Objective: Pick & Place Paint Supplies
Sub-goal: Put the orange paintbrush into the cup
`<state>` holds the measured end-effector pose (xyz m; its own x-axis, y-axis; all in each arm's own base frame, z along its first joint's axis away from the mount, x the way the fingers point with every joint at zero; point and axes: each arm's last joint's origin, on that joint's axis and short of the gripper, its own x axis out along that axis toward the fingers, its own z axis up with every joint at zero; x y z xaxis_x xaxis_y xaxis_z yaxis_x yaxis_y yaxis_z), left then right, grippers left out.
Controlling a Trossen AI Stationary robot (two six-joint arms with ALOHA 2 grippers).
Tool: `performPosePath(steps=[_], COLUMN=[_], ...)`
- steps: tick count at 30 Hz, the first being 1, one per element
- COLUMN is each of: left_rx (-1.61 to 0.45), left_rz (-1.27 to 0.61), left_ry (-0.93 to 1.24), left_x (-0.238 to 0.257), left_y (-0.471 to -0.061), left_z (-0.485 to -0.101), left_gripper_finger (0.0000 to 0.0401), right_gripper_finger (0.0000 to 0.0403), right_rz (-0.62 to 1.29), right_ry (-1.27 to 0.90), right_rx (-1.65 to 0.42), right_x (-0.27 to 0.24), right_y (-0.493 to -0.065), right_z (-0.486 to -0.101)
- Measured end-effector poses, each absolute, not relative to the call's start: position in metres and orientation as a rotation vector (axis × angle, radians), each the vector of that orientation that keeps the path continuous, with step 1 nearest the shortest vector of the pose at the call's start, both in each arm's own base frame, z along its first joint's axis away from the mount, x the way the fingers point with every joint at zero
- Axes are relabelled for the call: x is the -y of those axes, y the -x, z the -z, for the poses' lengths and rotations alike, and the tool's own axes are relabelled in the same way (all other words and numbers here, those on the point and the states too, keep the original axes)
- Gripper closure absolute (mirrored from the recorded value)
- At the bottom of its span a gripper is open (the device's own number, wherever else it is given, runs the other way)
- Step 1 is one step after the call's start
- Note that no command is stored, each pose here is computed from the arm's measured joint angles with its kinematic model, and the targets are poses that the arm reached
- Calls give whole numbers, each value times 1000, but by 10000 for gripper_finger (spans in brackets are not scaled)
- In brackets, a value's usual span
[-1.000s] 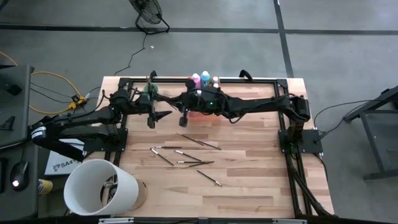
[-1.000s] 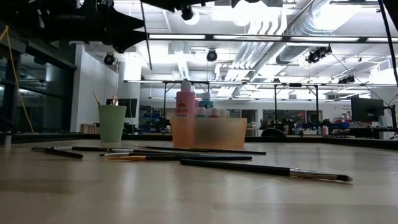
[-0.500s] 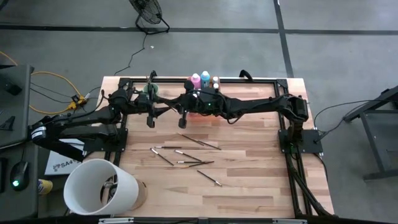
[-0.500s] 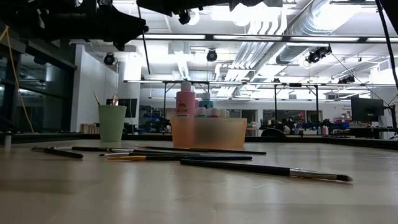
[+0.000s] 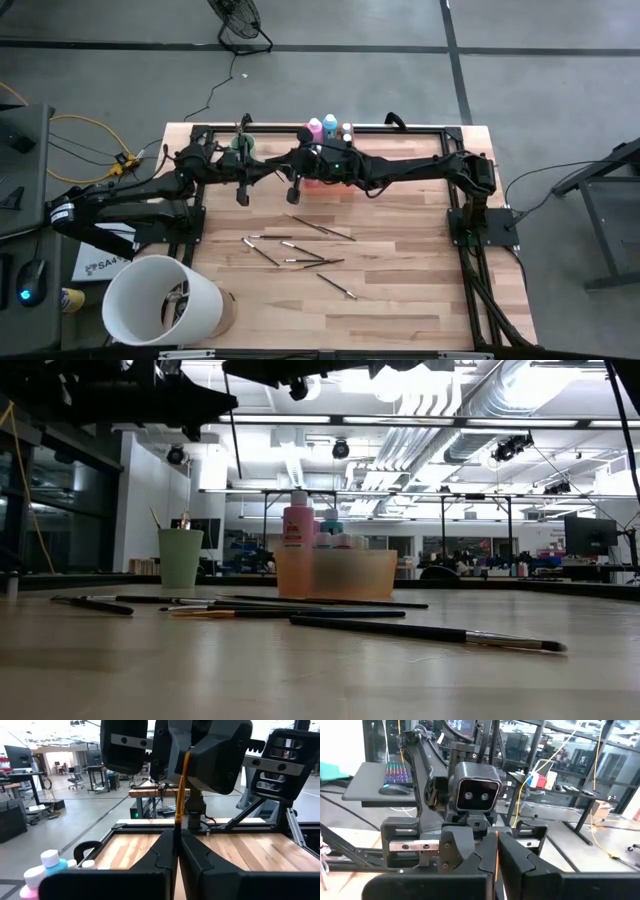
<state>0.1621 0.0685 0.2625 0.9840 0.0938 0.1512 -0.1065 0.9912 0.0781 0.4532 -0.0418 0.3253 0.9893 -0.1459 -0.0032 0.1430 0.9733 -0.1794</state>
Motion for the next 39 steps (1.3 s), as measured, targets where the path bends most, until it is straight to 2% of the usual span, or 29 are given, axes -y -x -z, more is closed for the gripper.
performPosePath(steps=[3,7,12,15,20,27,31,39], left_rx=[137,118,79,51,22,-23,-39,-86], left_rz=[-122,-235,-503,-682,-895,-1091,-1166,-1231], left_ry=[-80,-67,-39,-28,-21,-21,-24,-28], left_x=[-69,-73,-80,-84,-89,-92,-93,-94], left_y=[-162,-162,-159,-157,-152,-148,-146,-144], left_z=[-261,-259,-255,-253,-250,-245,-243,-239], left_gripper_finger=[395,397,398,398,399,399,399,399], right_gripper_finger=[366,295,200,170,160,164,165,165], right_rz=[145,197,363,446,492,538,541,530], right_ry=[178,141,130,116,79,45,7,-26], right_rx=[-55,-139,-301,-406,-480,-418,-361,-379], right_x=[41,41,45,46,45,43,42,36], right_y=[-449,-434,-403,-382,-355,-327,-315,-309], right_z=[-328,-338,-356,-363,-360,-333,-317,-288])
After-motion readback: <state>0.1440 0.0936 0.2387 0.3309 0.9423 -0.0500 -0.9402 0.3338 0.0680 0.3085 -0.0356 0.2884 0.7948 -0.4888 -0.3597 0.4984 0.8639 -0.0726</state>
